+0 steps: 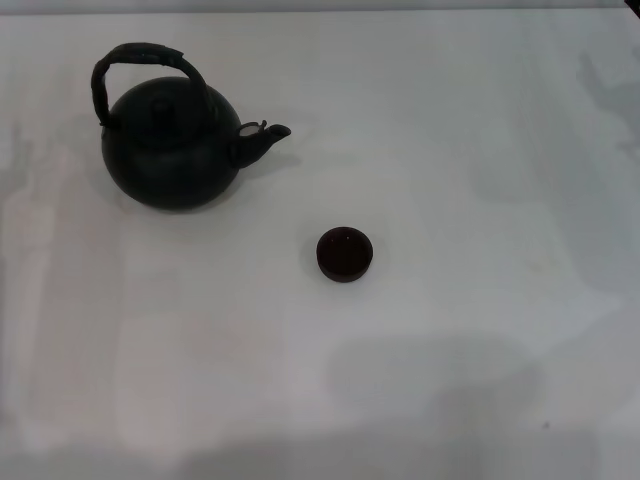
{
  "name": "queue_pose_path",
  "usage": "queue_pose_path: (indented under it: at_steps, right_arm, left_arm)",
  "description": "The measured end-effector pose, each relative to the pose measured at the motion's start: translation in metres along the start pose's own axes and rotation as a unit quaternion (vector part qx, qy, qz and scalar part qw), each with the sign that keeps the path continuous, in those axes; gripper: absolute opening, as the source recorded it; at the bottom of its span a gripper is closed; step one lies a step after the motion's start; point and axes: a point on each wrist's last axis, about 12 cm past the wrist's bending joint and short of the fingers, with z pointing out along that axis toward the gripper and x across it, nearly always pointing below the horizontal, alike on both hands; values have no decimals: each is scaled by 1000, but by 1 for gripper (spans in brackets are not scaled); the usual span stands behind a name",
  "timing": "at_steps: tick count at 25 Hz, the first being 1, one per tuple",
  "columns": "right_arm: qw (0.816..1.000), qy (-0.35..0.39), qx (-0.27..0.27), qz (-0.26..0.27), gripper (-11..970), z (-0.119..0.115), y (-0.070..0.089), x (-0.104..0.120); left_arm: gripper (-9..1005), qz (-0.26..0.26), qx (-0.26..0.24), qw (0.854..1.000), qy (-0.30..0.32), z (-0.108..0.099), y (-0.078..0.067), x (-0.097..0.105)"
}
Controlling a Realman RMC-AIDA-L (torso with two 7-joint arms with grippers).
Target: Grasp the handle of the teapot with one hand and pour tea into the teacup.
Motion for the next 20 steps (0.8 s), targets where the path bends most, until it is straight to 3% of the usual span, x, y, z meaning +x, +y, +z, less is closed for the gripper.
queue_pose_path:
  at_steps: [20]
  right_arm:
    - [1000,17,11,-3,839,2,-4,1]
  left_arm:
    - [859,-3,3,1000,-1,6,-3,0]
